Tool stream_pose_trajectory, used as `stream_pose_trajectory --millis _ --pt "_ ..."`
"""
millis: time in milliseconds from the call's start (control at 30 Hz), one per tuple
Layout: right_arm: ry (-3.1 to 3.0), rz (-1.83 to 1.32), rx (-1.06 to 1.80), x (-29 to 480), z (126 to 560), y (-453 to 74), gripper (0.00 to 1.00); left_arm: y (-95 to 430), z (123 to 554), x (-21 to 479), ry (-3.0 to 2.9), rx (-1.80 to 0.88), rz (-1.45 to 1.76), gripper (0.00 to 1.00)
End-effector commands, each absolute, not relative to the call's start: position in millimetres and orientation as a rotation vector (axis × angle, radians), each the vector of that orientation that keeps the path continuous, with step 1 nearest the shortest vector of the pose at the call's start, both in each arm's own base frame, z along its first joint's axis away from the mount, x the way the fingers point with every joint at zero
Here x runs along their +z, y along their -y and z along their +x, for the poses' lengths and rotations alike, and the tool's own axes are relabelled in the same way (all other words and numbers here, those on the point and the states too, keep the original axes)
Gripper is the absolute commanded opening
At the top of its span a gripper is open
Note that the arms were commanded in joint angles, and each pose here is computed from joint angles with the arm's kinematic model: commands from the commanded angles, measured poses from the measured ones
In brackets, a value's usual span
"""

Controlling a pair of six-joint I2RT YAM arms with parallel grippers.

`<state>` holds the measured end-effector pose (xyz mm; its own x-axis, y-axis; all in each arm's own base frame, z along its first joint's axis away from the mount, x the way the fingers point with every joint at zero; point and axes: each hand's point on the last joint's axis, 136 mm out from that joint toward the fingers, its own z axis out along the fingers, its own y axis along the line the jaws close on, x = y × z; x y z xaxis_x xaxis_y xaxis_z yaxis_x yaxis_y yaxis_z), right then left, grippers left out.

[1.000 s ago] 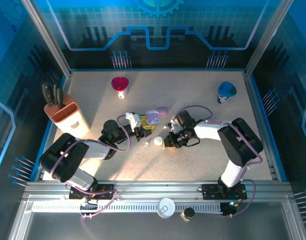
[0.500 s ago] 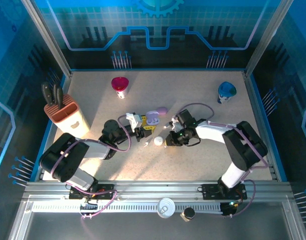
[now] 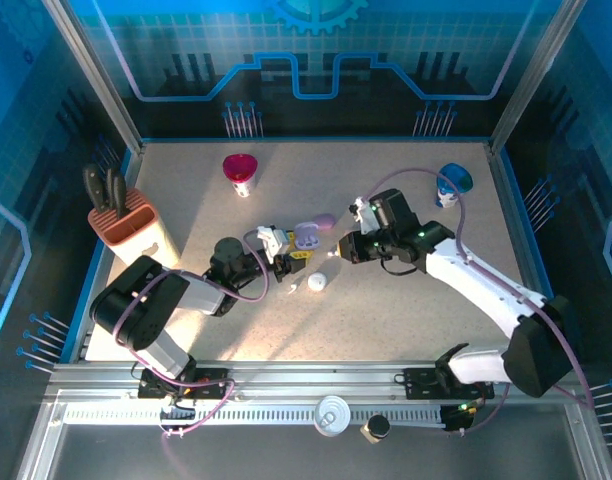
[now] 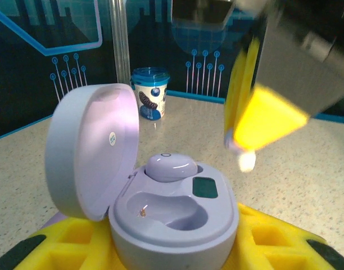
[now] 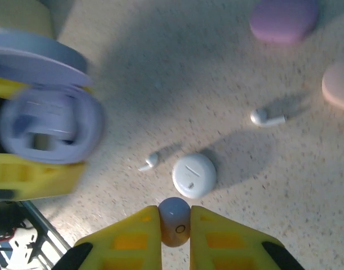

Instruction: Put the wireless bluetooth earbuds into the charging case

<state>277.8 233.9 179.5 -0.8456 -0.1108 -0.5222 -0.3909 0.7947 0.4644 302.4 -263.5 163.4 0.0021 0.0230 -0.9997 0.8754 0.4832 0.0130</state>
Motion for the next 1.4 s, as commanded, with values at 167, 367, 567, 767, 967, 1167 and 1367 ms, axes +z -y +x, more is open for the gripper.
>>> stream_pose_trajectory --millis 167,367,567,767,967,1167,1367 --pt "-2.407 -0.523 0.800 230.9 270.0 -256.2 0.13 260.3 309.2 163.4 -1.413 -0.711 0.899 0.37" --pt "-2.388 -0.596 0.813 238.2 276.7 -285.3 0.13 259.0 306.8 162.0 -1.418 -0.696 0.908 0.38" --pt "-2.420 -0.649 0.777 228.5 283.4 -305.1 0.13 258.2 303.5 162.9 -1.412 -0.701 0.905 0.38" --pt "-2.451 -0.684 0.768 215.5 286.2 -318.3 0.13 257.9 302.6 164.5 -1.410 -0.704 0.903 0.38" --pt "-2.478 -0.699 0.762 201.8 289.9 -324.7 0.13 258.0 302.3 164.3 -1.411 -0.709 0.902 0.38" --pt "-2.509 -0.707 0.749 188.5 291.0 -326.6 0.13 257.7 301.5 164.3 -1.414 -0.711 0.902 0.38" --pt "-2.522 -0.706 0.788 184.8 288.6 -332.0 0.18 258.7 303.0 164.1 -1.415 -0.711 0.902 0.38"
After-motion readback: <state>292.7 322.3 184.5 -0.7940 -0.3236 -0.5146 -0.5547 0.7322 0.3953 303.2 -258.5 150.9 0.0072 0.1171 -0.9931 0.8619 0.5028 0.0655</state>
